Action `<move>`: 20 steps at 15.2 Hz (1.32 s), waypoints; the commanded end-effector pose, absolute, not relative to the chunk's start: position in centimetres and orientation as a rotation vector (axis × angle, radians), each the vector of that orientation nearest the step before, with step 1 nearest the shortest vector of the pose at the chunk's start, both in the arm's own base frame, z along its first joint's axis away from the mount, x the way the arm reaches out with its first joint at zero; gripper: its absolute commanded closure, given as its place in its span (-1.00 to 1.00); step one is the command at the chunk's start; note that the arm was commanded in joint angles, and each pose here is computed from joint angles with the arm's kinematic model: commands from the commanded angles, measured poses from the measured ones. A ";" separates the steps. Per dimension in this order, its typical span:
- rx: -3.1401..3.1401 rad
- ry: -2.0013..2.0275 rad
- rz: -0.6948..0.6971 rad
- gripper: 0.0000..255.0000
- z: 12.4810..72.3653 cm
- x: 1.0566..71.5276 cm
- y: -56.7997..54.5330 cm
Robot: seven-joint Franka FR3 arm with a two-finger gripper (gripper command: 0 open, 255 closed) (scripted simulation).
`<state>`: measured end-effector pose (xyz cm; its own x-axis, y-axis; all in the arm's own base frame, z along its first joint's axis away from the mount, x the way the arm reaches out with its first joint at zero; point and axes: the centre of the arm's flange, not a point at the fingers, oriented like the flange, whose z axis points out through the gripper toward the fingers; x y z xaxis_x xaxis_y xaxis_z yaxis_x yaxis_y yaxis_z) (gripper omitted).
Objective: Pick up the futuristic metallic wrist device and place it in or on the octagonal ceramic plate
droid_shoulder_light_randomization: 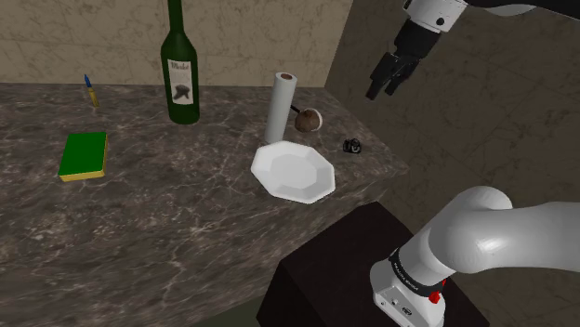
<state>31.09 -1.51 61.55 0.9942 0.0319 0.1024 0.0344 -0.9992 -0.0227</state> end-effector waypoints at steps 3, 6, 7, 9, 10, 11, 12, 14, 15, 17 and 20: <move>-3.117 -0.066 -0.138 -1.00 59.3 32.0 -2.6; -3.123 -0.088 -0.106 -1.00 55.9 33.4 -4.2; -3.125 -0.096 -0.096 -1.00 54.7 33.8 -4.7; -3.129 -0.110 -0.075 -1.00 52.5 34.7 -5.8; -3.131 -0.117 -0.064 -1.00 51.3 35.1 -6.3; -3.133 -0.125 -0.053 -1.00 50.2 35.5 -6.8; -3.135 -0.132 -0.043 -1.00 49.0 35.9 -7.4; -3.138 -0.147 -0.021 -1.00 46.7 36.7 -8.4; -3.139 -0.154 -0.011 -1.00 45.6 37.1 -9.0; -3.141 -0.161 0.000 -1.00 43.9 37.5 -9.5; -3.141 -0.161 0.000 -1.00 42.3 37.5 -9.5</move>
<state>37.35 -9.45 43.01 0.9948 0.1021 -0.0002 0.1021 -0.9948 0.0033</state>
